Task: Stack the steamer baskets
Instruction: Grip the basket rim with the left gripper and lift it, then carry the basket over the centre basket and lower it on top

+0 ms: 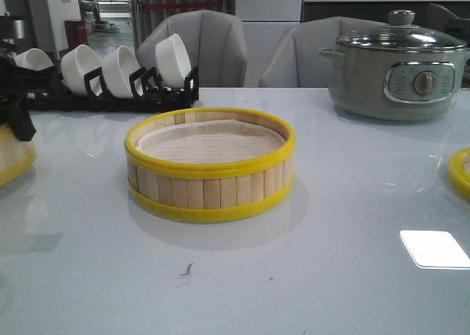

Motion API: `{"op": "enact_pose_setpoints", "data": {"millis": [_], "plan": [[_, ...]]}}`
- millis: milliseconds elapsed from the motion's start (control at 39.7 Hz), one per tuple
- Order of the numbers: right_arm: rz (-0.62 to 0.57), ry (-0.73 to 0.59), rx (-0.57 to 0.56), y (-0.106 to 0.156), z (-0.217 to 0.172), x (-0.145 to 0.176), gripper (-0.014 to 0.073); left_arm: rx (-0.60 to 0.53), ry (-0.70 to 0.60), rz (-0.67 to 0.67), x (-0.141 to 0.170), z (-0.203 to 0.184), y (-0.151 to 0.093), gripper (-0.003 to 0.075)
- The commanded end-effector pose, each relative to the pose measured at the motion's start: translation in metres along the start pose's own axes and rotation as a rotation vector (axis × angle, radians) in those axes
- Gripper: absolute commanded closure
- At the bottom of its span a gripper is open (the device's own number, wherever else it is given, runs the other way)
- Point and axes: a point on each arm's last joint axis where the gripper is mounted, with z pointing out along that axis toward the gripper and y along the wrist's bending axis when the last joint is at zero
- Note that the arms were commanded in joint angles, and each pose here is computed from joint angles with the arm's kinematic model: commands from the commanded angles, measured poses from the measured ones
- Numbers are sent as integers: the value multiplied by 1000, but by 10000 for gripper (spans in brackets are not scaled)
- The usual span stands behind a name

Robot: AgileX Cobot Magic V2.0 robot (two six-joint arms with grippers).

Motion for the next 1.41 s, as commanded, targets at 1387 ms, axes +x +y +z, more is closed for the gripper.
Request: {"op": "enact_pose_setpoints", "data": {"millis": [1387], "plan": [[7,-138,-18,3,-7,-22,136,412,-295,546,26,-81,-284,632]]}}
